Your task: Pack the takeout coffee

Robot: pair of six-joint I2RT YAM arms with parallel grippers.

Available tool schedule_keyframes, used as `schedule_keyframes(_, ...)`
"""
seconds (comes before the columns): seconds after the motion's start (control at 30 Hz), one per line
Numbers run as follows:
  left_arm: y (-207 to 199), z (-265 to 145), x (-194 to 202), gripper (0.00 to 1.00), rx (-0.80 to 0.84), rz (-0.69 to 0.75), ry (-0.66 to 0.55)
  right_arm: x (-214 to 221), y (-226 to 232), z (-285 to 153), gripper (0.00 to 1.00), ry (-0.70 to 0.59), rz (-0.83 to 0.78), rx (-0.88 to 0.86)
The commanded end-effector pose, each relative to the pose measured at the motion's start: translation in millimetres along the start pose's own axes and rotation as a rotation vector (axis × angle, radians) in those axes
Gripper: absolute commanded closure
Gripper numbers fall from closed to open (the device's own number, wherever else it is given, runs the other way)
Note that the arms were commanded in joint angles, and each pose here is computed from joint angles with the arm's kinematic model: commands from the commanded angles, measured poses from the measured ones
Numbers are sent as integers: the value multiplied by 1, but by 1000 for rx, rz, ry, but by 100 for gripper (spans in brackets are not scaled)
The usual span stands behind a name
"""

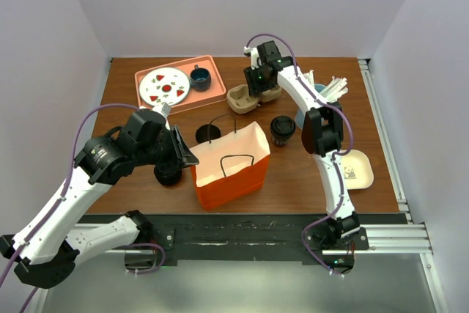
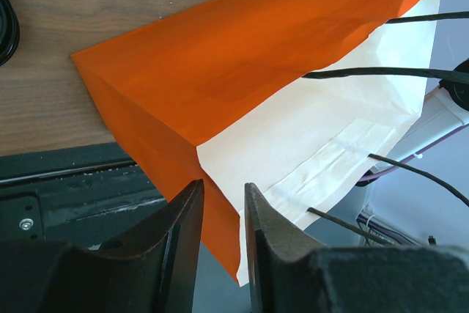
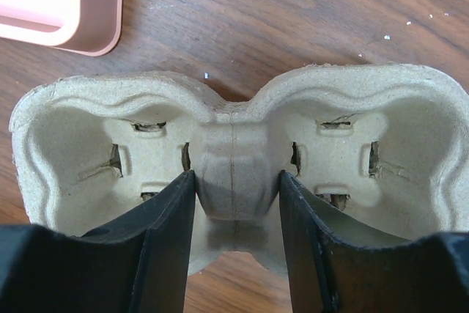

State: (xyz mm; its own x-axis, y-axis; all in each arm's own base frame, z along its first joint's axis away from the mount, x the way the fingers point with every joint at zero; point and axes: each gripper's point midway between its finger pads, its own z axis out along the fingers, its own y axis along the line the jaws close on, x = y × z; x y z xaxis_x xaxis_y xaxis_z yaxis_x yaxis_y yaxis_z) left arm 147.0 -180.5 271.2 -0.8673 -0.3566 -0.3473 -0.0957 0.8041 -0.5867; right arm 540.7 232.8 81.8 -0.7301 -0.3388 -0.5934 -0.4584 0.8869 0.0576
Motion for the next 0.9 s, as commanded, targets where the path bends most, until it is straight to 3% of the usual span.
schedule_keyframes(0.0,-12,-9,-9,66,52,16,-40,-54,0,-37,51,-169,-18,2)
schedule_keyframes(0.3,-13,-8,-10,66,54,17,-37,-57,-1,-41,56,-180,-24,4)
schedule_keyframes(0.4,-14,-8,-10,66,55,21,-36,-62,2,-45,50,-195,-29,-2)
schedule_keyframes(0.73,-14,-7,-10,65,54,30,-34,-71,2,-57,50,-230,-37,3)
schedule_keyframes(0.87,-13,-8,-9,65,54,31,-32,-69,0,-57,43,-228,-40,8)
